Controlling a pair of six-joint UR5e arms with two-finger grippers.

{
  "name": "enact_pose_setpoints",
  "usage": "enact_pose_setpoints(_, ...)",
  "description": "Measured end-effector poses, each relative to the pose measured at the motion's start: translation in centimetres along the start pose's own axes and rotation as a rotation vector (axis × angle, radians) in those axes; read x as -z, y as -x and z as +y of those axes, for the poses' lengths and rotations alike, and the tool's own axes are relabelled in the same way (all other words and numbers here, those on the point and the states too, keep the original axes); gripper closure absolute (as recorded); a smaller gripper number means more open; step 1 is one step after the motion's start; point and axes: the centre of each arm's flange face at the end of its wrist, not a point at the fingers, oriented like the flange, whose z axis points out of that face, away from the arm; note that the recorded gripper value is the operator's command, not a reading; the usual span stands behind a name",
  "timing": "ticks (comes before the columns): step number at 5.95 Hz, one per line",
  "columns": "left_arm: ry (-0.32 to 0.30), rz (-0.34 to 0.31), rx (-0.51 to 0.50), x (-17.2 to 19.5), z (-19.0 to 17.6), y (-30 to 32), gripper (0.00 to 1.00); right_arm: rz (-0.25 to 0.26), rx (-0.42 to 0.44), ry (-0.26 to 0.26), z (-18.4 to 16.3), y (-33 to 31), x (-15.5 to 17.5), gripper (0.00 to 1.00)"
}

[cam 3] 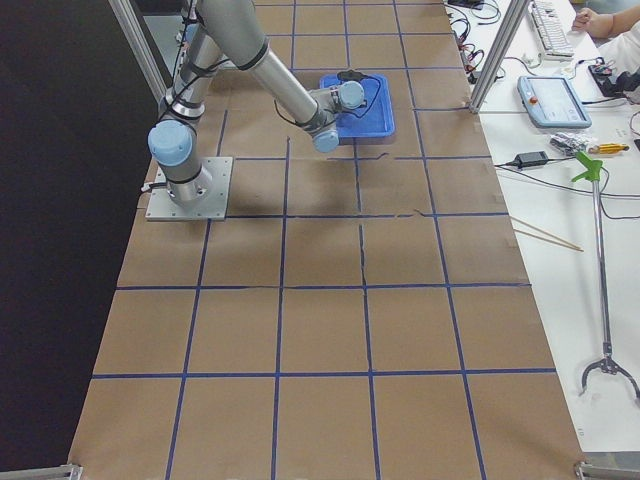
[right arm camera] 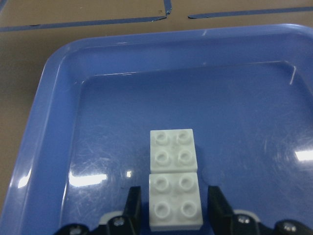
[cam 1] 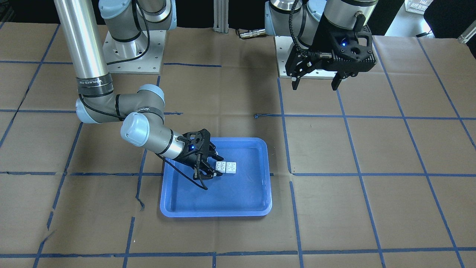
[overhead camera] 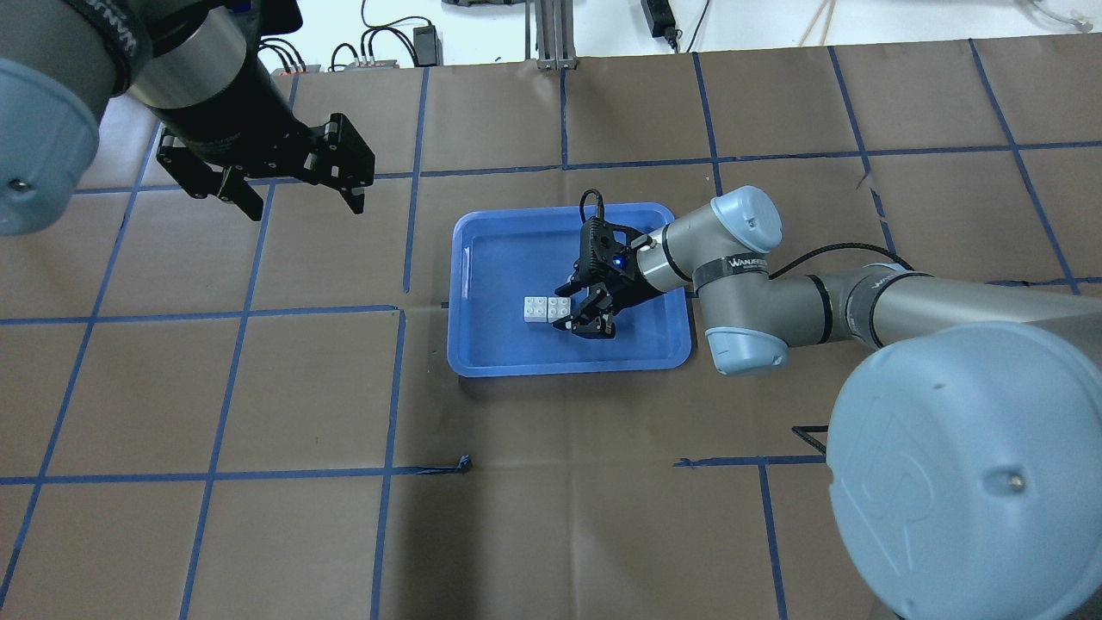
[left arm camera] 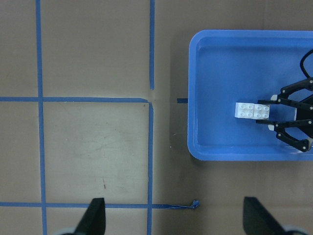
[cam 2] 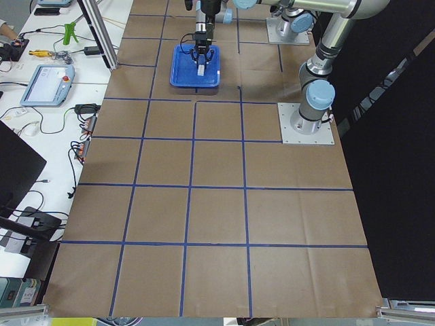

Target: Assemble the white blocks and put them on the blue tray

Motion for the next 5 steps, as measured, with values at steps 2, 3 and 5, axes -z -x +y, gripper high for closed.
enact_pose_setpoints(2, 0.000, 0.000, -0.001, 0.0, 0.0, 0.0, 0.00, 0.010, -0.026, -0.002, -0.4, -0.3, 0.4, 0.00)
enact_pose_setpoints(3, 0.000, 0.000, -0.001, 0.0, 0.0, 0.0, 0.00, 0.033, -0.056, 0.004, -1.3, -1.3, 1.1, 0.00)
enact_pose_setpoints(5, 0.000, 0.000, -0.001, 0.0, 0.0, -0.1, 0.00, 0.087, -0.180, 0.089, -2.5, -3.4, 3.1, 0.00)
